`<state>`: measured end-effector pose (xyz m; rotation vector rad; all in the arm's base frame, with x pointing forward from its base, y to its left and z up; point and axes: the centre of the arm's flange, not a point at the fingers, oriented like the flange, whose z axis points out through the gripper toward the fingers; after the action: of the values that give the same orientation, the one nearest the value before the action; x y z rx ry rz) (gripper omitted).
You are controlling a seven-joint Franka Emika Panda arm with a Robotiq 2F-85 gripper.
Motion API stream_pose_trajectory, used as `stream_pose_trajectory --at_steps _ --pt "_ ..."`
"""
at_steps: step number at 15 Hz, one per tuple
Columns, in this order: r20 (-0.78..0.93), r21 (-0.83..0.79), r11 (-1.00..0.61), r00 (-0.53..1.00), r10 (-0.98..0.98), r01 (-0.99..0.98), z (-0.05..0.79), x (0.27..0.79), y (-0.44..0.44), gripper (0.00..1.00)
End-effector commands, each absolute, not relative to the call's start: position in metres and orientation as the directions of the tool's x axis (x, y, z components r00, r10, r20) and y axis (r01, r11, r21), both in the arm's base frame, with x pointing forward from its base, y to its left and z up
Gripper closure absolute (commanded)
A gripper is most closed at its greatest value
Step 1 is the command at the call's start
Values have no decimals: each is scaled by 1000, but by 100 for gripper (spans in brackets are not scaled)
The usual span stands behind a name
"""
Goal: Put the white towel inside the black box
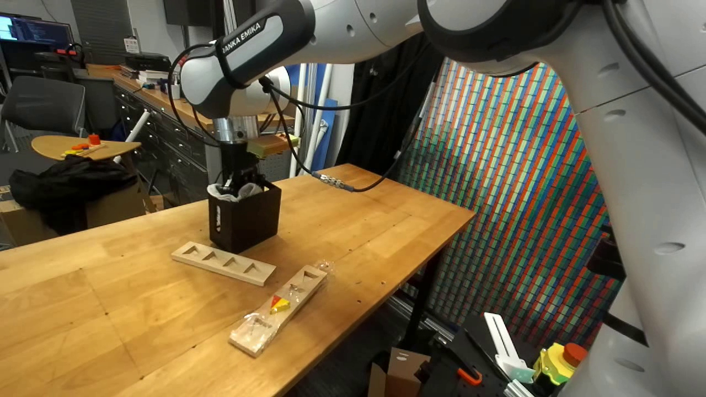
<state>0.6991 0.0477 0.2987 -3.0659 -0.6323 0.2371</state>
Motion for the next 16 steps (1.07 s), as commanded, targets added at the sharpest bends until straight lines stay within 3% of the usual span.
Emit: stream_pose_trajectory --at_steps 1,7,16 --pt "-155 -61 -913 900 407 403 296 696 46 99" --pt "-138 -26 -913 903 407 407 312 690 44 99" --pt "-44 147 -894 906 421 422 420 672 47 99"
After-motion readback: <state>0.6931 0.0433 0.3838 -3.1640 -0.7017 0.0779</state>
